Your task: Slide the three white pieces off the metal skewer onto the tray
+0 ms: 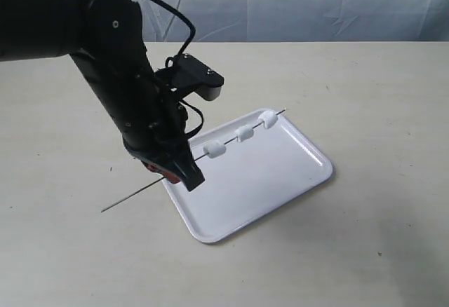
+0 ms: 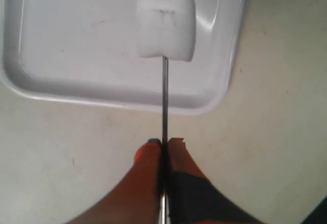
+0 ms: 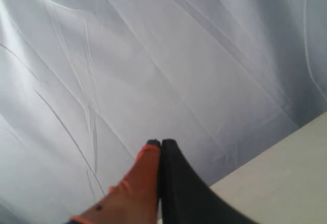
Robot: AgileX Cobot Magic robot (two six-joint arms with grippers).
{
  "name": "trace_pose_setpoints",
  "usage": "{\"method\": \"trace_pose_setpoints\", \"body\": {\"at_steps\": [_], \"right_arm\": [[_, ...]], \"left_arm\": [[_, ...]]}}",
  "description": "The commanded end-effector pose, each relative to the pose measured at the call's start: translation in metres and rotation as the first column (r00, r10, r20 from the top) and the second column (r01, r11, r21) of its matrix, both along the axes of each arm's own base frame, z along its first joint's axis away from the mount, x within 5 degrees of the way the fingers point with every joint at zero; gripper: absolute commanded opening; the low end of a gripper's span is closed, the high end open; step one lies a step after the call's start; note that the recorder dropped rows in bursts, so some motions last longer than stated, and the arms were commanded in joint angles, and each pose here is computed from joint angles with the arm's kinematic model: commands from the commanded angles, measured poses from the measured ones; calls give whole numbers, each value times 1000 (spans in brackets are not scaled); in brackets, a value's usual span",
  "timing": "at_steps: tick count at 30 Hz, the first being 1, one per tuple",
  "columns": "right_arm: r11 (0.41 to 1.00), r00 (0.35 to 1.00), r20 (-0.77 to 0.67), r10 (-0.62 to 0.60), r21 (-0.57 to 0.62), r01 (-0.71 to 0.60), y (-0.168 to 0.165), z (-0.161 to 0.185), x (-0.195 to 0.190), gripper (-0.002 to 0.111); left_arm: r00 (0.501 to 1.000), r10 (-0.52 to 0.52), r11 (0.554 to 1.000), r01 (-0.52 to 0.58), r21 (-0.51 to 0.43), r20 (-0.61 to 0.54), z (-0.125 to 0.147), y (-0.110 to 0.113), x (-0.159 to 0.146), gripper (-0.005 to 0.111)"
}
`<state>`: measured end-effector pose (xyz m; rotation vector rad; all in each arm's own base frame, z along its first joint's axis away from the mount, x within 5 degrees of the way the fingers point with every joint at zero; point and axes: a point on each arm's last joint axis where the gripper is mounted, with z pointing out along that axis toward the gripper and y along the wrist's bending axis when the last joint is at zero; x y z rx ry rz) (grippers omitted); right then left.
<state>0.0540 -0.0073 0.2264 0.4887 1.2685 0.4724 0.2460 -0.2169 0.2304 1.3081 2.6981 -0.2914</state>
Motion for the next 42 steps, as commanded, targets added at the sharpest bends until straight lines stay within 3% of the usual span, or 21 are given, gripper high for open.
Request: {"method": "trace_pose_setpoints", "body": {"at_steps": [1,3,9,14,18,23,26,29,34,38,42], "right_arm": [[990,999,-48,26,-135,-33,5,7,-1,2],[978,998,-51,32,-205,-41,7,23,-5,6],[972,999,-15,37,-231,-39,8,72,-7,22],[971,960,-267,90,-192,-145,12,72,16,23],[957,859,-447,251,-20,-291,25,64,33,23],[833,754,-432,496,-9,-553,50,66,47,25],[733,686,-364,630,-12,-680,62,69,61,37],[639,586,-326,742,77,-766,72,65,75,54],[577,479,-342,809,299,-760,76,43,105,57],[613,472,-402,784,385,-690,73,28,124,57],[622,469,-418,778,414,-664,72,24,131,57]], "left_arm": [[1000,-10,1000,10,-4,-28,15,5,-10,0],[1000,-8,1000,8,-21,-17,21,6,-12,0],[998,9,994,-15,-106,-56,39,6,-24,0],[999,7,988,-13,-152,-38,57,11,-34,0],[999,0,987,-8,-163,-47,68,16,-42,0],[999,-16,987,10,-158,-40,76,22,-49,0],[1000,-10,984,14,-176,25,83,25,-49,0],[997,9,980,5,-198,73,81,28,-50,0],[995,88,945,-68,-319,49,69,23,-54,0],[990,125,930,-93,-356,68,62,22,-52,0],[987,160,878,-135,-459,17,59,15,-54,0]]}}
